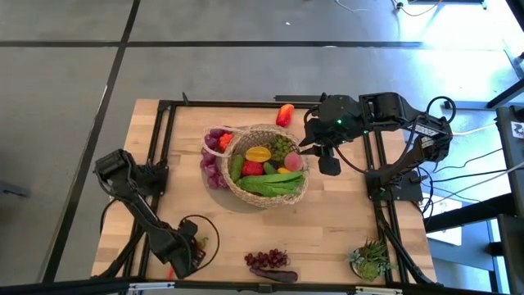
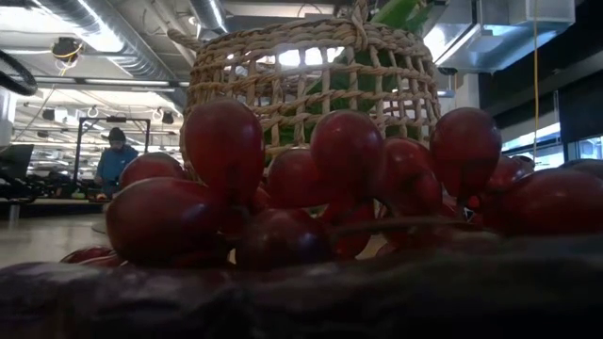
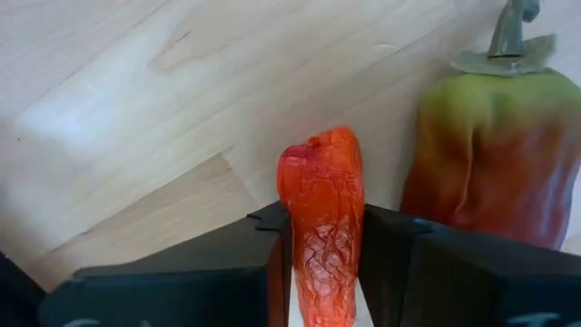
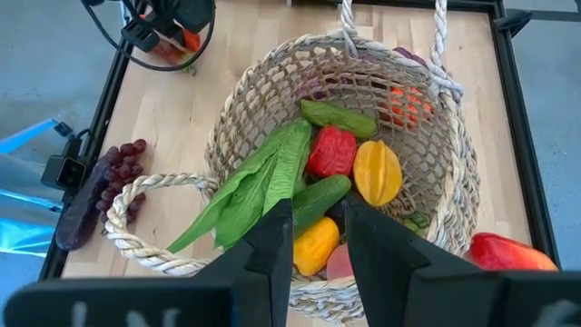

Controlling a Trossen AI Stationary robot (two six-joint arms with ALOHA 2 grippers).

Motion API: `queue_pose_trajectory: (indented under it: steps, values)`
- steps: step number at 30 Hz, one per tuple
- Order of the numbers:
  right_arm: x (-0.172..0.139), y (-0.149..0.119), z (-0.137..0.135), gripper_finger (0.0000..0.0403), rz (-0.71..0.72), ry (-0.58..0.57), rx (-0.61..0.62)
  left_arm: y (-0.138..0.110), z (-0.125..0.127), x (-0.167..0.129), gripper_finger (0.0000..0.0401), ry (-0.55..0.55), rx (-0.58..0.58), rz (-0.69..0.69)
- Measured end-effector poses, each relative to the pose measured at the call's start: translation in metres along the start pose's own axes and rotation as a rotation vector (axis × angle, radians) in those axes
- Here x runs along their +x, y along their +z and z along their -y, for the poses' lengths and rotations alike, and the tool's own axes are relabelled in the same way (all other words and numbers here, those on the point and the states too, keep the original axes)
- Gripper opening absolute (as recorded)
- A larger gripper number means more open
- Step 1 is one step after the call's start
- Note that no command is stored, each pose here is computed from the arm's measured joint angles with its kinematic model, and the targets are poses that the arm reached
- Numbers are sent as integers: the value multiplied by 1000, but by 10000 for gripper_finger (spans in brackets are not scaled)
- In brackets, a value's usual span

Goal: Build produce basket
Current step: Put the orange carrot into the brown basket

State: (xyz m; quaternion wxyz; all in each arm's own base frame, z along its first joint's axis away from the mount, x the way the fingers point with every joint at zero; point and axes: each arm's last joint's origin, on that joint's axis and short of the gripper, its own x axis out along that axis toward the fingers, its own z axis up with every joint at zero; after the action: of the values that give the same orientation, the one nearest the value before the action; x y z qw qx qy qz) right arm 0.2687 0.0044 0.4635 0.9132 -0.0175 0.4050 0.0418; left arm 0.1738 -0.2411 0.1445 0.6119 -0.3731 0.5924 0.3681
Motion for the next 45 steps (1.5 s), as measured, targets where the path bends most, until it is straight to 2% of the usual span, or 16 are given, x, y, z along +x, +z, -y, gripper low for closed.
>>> queue_pose_trajectory:
  steps: [5, 10, 16, 19, 22, 25, 31, 35, 40, 43, 45]
  values:
    - [0, 0, -2, 97, 4, 75, -23, 6, -9, -13, 63, 24, -8, 28]
    - [0, 0, -5, 97, 15, 166, -85, 12, -15, -33, 63, -16, 2, 21]
    - [0, 0, -5, 97, 18, 175, -104, 34, -21, -76, 63, -203, 80, 58]
    - [0, 0, -5, 97, 19, 182, -107, 50, -23, -108, 63, -333, 136, 139]
    - [0, 0, -5, 97, 19, 182, -107, 70, -28, -140, 63, -429, 217, 243]
    - [0, 0, -5, 97, 19, 182, -107, 94, -31, -171, 63, -466, 306, 361]
    - [0, 1, -5, 97, 24, 181, -108, 151, -33, -229, 63, -398, 488, 632]
    - [0, 2, -4, 97, 28, 143, -110, 191, -28, -259, 63, -392, 516, 874]
    - [0, 2, -3, 97, 27, 107, -119, 235, -16, -267, 63, -399, 573, 1012]
    - [0, 2, -3, 97, 33, 107, -146, 261, 0, -255, 64, -384, 615, 1016]
    - [0, 2, -3, 97, 35, 107, -160, 276, 13, -247, 64, -429, 648, 1009]
